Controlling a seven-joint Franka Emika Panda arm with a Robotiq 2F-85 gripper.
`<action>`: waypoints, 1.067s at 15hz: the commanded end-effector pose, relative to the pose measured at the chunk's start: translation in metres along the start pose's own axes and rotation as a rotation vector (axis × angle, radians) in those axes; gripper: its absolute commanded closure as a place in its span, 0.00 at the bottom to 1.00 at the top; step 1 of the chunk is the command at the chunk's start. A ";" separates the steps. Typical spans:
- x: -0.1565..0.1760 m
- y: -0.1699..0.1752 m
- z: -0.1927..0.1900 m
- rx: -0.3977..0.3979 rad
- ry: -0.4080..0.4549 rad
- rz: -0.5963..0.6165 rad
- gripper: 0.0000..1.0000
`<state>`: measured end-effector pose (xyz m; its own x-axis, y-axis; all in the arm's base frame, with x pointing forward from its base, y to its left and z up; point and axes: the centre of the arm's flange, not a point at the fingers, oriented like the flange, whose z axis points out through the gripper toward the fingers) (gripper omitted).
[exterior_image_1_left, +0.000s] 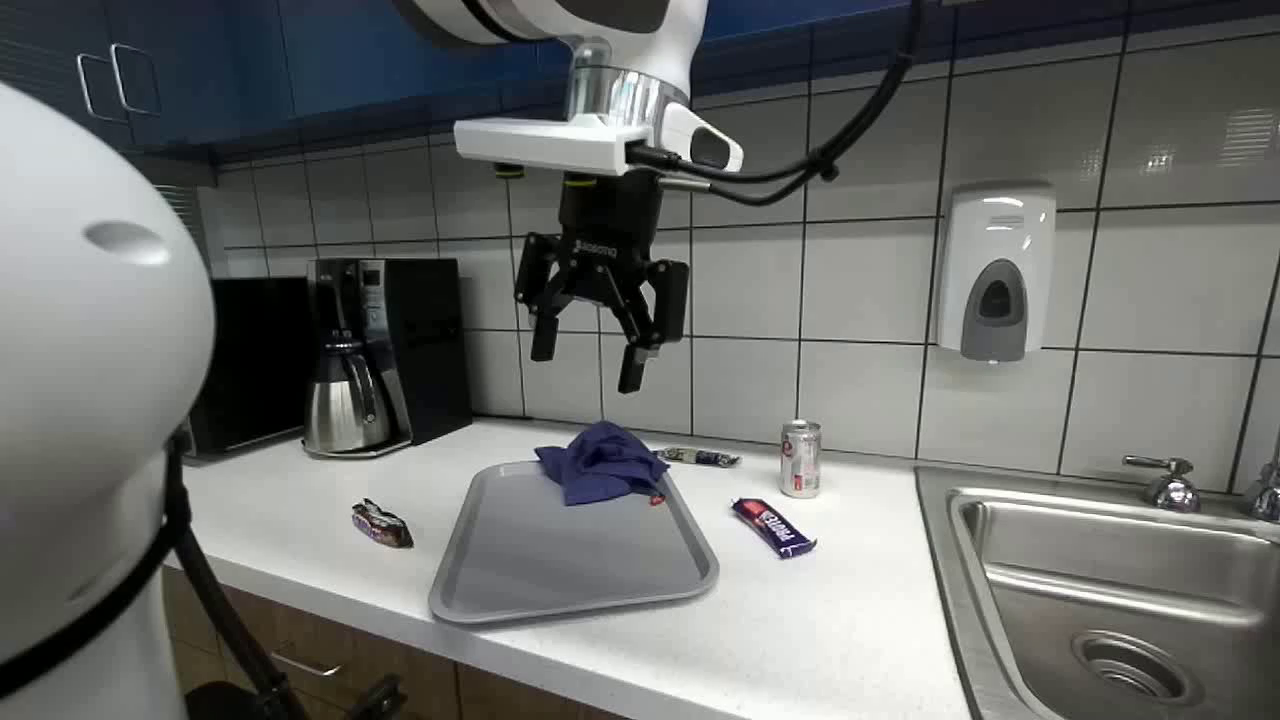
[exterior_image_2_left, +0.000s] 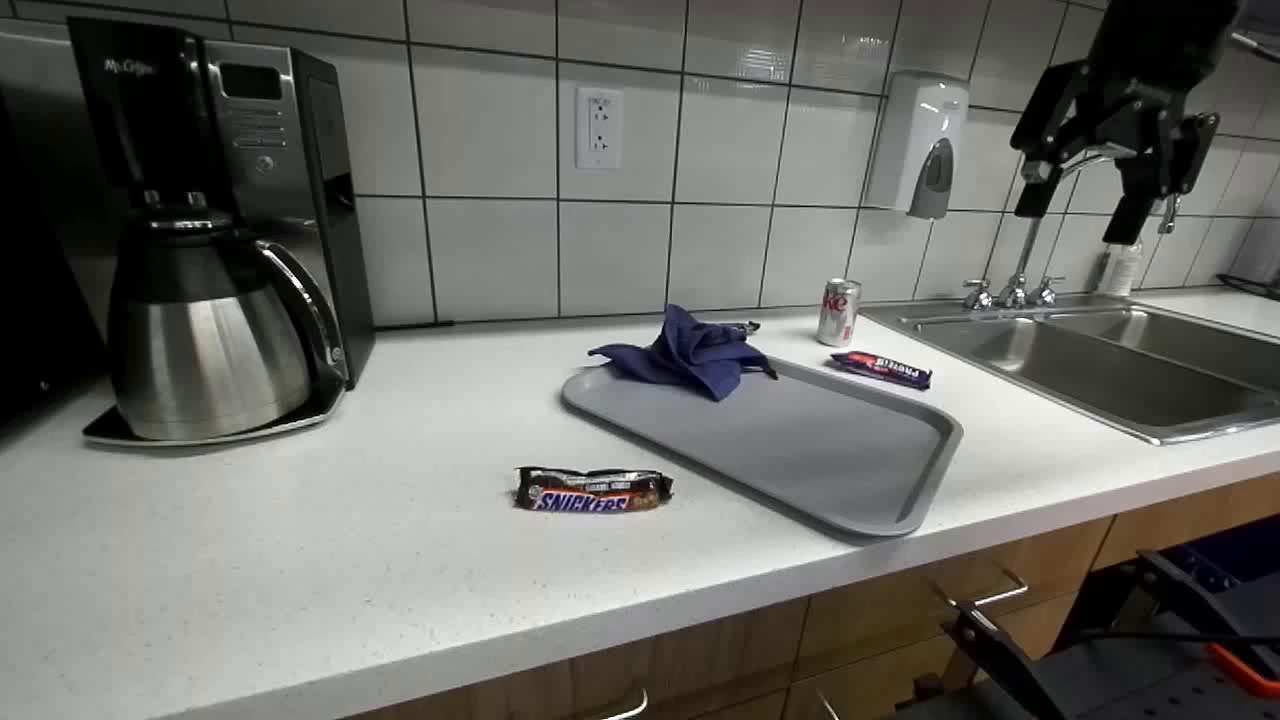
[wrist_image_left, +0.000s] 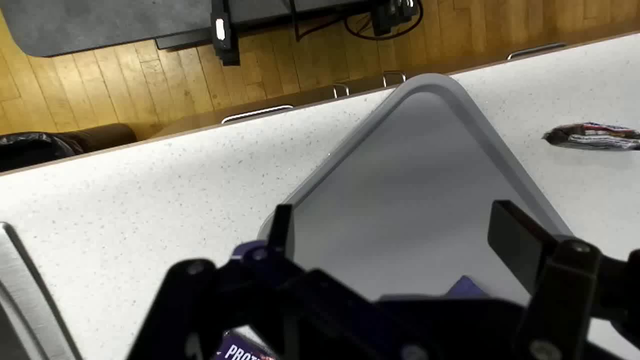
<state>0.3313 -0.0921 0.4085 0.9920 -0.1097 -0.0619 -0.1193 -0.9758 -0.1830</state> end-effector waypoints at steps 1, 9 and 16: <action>0.000 0.000 0.000 0.000 -0.001 0.000 0.00; 0.000 0.000 0.000 0.000 -0.001 0.000 0.00; 0.002 -0.003 0.003 -0.024 0.004 -0.006 0.00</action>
<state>0.3314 -0.0921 0.4080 0.9920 -0.1096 -0.0633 -0.1195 -0.9759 -0.1828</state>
